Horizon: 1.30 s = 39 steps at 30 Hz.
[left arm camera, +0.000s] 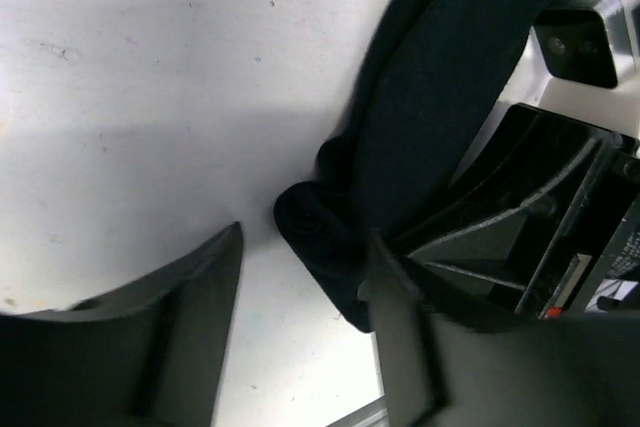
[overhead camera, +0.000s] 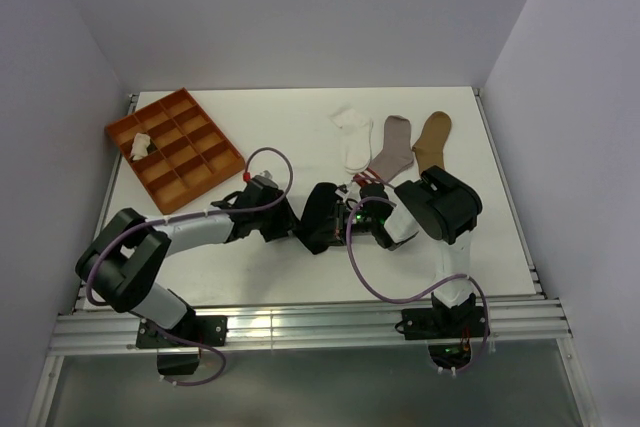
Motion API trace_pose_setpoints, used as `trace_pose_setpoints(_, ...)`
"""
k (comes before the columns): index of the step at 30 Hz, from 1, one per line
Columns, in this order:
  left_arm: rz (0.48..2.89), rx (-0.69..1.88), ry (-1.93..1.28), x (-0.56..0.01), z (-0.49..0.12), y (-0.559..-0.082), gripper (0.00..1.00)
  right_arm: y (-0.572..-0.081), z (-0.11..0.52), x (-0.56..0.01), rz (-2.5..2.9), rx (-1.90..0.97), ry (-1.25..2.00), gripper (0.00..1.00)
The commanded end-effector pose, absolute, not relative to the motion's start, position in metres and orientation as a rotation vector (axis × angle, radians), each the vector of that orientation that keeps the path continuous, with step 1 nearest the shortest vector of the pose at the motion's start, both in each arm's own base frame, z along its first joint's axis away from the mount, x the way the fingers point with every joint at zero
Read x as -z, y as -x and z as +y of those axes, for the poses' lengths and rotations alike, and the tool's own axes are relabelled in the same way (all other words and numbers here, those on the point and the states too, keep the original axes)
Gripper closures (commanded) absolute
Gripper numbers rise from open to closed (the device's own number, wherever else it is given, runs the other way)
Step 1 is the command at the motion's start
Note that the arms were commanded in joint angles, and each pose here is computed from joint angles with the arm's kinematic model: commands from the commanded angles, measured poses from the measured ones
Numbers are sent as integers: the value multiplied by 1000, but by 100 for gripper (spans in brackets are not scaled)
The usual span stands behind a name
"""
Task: Roll the socks
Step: Roll the sock at the center of the board.
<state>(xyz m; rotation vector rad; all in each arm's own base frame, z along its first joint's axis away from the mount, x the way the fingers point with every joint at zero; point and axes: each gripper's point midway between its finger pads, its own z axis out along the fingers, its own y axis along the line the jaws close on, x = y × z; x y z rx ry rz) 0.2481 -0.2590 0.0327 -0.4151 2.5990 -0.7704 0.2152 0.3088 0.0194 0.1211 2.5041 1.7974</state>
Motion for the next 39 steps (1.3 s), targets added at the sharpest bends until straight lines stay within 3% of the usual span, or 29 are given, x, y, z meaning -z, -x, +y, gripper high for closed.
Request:
trace_pose_setpoints(1,2606,765,408,-31,-264,-252,46,-207,300,1,2589,-1741,-196,100)
trace_pose_setpoints(9,2677,692,411,-17,-258,-245,55,-211,302,0,2583,-1731,-187,100)
trace_pose_setpoints(14,2725,637,395,-11,-255,-241,82,-212,300,1,2595,-1666,-130,99)
trace_pose_setpoints(17,2751,561,373,-12,-249,-243,99,-215,298,2,2602,-1585,-66,92)
trace_pose_setpoints(24,2798,425,276,-21,-245,-252,100,-226,299,-19,2492,-1302,212,63)
trace_pose_setpoints(32,2856,358,210,-15,-245,-253,100,-245,290,-68,2219,-723,415,55)
trace_pose_setpoints(39,2862,349,182,-13,-247,-254,100,-231,309,-86,2090,-546,571,53)
